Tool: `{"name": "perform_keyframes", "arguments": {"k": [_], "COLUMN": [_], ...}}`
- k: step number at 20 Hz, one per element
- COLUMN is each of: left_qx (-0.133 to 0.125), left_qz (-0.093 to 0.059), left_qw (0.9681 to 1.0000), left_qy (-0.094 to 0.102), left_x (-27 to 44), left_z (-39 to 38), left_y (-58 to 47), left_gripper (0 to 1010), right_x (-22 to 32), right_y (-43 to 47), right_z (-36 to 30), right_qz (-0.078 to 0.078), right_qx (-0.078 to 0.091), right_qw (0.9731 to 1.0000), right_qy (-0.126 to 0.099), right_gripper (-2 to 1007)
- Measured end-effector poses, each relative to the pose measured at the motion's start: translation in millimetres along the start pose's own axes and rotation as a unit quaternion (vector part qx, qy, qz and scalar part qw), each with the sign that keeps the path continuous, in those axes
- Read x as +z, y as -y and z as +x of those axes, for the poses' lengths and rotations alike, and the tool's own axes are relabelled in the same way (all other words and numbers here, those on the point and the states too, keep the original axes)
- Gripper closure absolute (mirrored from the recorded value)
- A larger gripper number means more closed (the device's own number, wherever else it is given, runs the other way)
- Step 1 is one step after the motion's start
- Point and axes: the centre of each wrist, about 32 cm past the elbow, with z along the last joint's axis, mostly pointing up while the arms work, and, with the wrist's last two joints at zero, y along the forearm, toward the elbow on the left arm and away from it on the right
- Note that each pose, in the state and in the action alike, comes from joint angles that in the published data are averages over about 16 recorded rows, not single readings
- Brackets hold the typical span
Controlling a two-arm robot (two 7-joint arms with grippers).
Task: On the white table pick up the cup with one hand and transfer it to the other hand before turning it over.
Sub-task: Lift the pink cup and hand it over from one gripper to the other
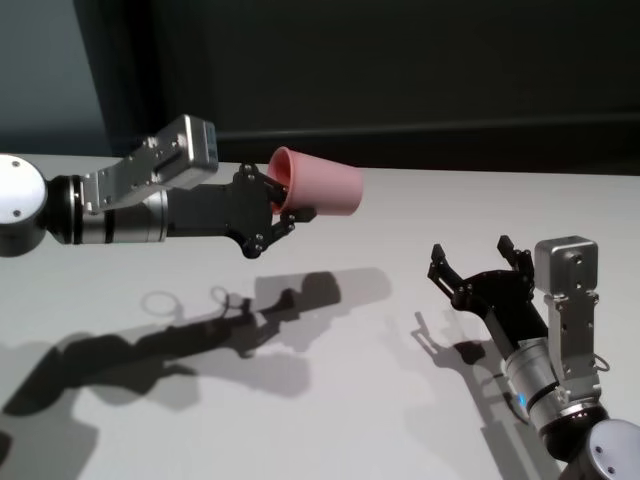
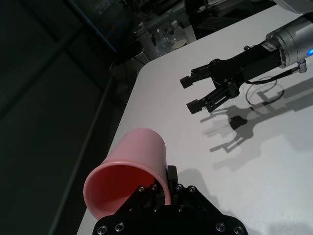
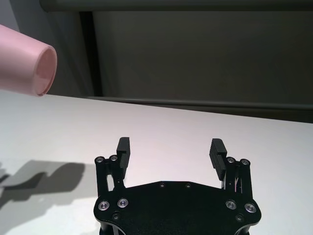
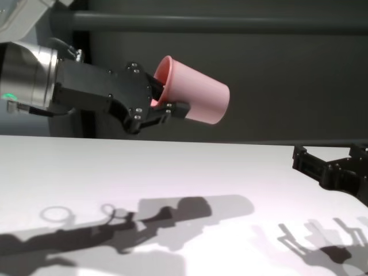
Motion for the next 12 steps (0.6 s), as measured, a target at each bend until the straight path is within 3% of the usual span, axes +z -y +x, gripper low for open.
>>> {"name": "perform_keyframes", "arguments": {"k": [3,6,12], "left_qx": [0.017,0.029,0.041], "left_qz": [-0.039,-0.074,-0.127], "left_qw": [0.9985,0.9950,0.9868], "left_qy": [-0.034,-0.060,-0.092], "left_x": [-7.1,-12.0,-14.8], "left_z": [-3.6,-5.4,-4.1], "left_y": [2.8,6.4,13.6], "left_gripper": [967,967,967], "right_x": [0.0,0.0,0.0], "right_y": [0.0,0.0,0.0], "right_z": [0.0,0.0,0.0], "right_qz": [0.000,0.000,0.000], "right_qx": [0.000,0.000,0.000], "right_qw": [1.0000,1.0000,1.0000], "right_qy": [0.000,0.000,0.000], "right_gripper": [5,5,5]}}
